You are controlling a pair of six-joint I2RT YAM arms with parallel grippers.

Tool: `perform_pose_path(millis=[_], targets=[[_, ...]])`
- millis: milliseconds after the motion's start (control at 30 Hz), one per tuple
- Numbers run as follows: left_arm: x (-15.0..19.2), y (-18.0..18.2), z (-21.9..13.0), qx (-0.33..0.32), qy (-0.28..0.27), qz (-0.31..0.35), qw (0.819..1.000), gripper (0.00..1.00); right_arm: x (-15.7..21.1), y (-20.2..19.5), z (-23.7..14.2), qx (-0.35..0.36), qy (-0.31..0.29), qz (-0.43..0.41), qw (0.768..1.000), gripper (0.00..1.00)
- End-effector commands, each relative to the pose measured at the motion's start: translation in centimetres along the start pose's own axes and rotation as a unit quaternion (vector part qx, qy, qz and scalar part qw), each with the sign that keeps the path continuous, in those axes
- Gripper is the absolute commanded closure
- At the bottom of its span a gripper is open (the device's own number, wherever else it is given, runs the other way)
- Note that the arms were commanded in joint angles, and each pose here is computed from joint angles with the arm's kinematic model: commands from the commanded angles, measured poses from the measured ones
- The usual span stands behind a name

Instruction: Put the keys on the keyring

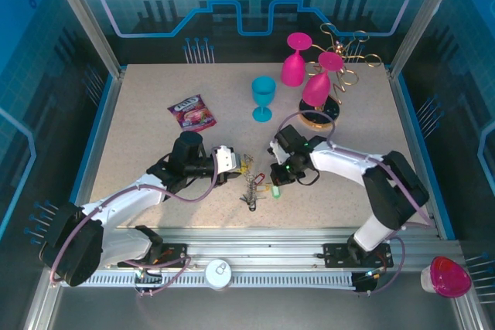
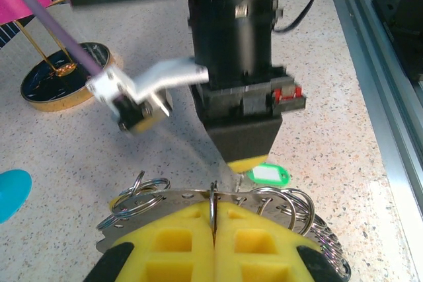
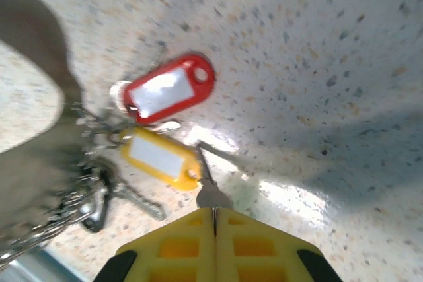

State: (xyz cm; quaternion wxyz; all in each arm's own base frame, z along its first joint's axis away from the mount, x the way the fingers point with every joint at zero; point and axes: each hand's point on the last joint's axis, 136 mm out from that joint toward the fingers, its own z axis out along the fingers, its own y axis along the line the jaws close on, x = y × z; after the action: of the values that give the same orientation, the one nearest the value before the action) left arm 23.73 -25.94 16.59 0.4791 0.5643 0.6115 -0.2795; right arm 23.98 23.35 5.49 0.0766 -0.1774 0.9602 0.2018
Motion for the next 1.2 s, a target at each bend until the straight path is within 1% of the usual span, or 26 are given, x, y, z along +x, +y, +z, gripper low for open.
perform_pose_path(millis=[0,67,167,267,367,433,500,767,1167], targets=[[0.0,0.0,-0.2,-0.011,0.005,0.007,1.000,1.00,-0.4,1.9,-3.2,-0.029,-0.045,-0.027,0.998,1.00],[-0.3,0.2,-0.4,-0.023,0.006,0.007,1.000,1.00,-0.5,3.2,-4.5,-0.061,-0.072,-0.035,0.995,1.00],[-0.5,0.5,-0.7,-0.041,0.013,0.006,0.999,1.00,-0.5,5.4,-6.6,-0.117,-0.119,-0.072,0.983,1.00],[-0.7,0.6,-0.8,-0.053,0.020,0.004,0.998,1.00,-0.7,8.0,-8.6,-0.174,-0.174,-0.127,0.961,1.00],[-1.1,0.5,-0.6,-0.053,0.021,0.003,0.998,1.00,-0.7,9.8,-9.9,-0.221,-0.202,-0.173,0.938,1.00],[-1.4,0.3,-0.5,-0.050,0.016,0.003,0.999,1.00,-0.8,10.6,-10.3,-0.238,-0.211,-0.193,0.928,1.00],[-1.6,0.2,-0.3,-0.047,0.015,0.001,0.999,1.00,-1.2,10.9,-10.4,-0.248,-0.217,-0.200,0.923,1.00],[-1.7,0.1,0.2,-0.051,0.010,-0.016,0.999,1.00,-2.8,12.5,-11.0,-0.285,-0.242,-0.199,0.906,1.00],[-1.7,0.2,0.3,-0.051,0.012,-0.022,0.998,1.00,-3.6,13.4,-10.4,-0.292,-0.237,-0.209,0.903,1.00]])
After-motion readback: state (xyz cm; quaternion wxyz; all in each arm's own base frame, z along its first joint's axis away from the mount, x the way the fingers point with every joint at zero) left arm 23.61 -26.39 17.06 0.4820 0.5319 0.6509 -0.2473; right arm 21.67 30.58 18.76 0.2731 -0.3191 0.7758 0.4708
